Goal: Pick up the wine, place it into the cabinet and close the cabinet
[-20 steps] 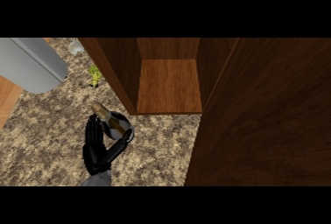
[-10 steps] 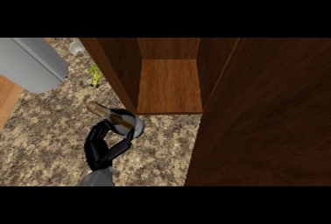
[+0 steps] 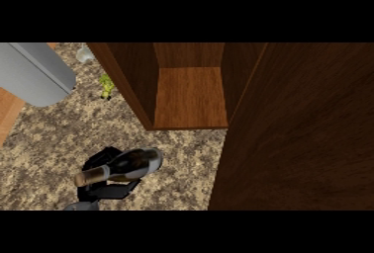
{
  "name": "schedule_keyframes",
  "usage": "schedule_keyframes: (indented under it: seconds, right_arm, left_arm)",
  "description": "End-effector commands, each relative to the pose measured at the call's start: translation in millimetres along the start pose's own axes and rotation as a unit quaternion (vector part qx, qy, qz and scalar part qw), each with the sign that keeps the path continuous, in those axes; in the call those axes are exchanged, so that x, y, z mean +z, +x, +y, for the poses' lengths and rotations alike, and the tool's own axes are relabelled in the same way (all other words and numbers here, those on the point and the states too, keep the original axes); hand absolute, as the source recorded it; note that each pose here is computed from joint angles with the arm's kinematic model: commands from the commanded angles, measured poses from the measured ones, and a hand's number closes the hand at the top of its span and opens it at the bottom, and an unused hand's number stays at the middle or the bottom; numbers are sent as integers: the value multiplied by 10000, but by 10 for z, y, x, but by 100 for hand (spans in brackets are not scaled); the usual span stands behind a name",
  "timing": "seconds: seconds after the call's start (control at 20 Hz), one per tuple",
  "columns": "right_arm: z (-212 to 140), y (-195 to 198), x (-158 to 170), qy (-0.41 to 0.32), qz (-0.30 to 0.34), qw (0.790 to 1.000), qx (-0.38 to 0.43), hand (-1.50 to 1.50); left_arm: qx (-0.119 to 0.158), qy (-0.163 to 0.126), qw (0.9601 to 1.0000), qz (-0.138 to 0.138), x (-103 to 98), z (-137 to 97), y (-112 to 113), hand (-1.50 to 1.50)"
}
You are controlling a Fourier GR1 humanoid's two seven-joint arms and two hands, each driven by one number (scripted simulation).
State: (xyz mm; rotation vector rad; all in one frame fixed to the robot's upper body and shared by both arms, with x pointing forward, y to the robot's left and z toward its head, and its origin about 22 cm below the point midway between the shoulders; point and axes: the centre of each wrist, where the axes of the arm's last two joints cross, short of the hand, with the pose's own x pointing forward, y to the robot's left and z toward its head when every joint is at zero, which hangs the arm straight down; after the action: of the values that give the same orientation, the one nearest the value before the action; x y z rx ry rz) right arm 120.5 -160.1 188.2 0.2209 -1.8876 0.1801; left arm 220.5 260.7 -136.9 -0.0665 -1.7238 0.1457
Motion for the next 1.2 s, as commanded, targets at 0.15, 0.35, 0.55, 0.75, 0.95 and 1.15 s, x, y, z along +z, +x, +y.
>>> schedule_keyframes:
  seconds: [0.15,0.35,0.55,0.75,0.95,1.15]
  right_arm:
    - [-88,283,356,-93,-237,9996,-72,-150]
    - [-100,288,295,-161,-260,9995,-69,-150]
    - [-75,272,350,-110,-253,9996,-6,-150]
    - [-116,366,418,-51,-351,9993,-113,-150]
    - [-95,361,422,-173,-274,9995,-63,-150]
    - [-69,337,509,-87,-243,9996,-148,-150]
  left_arm:
    - [379,-1135,9928,21,-84,163,232,150]
    - [566,-1368,9890,-3,-44,-148,287,150]
    - [707,-1488,9863,-23,-34,-238,389,150]
    - [730,-1545,9853,-22,-152,-522,514,150]
    - [709,-1663,9835,-55,49,-659,684,150]
    - [556,-1531,9865,-154,-192,-944,952,150]
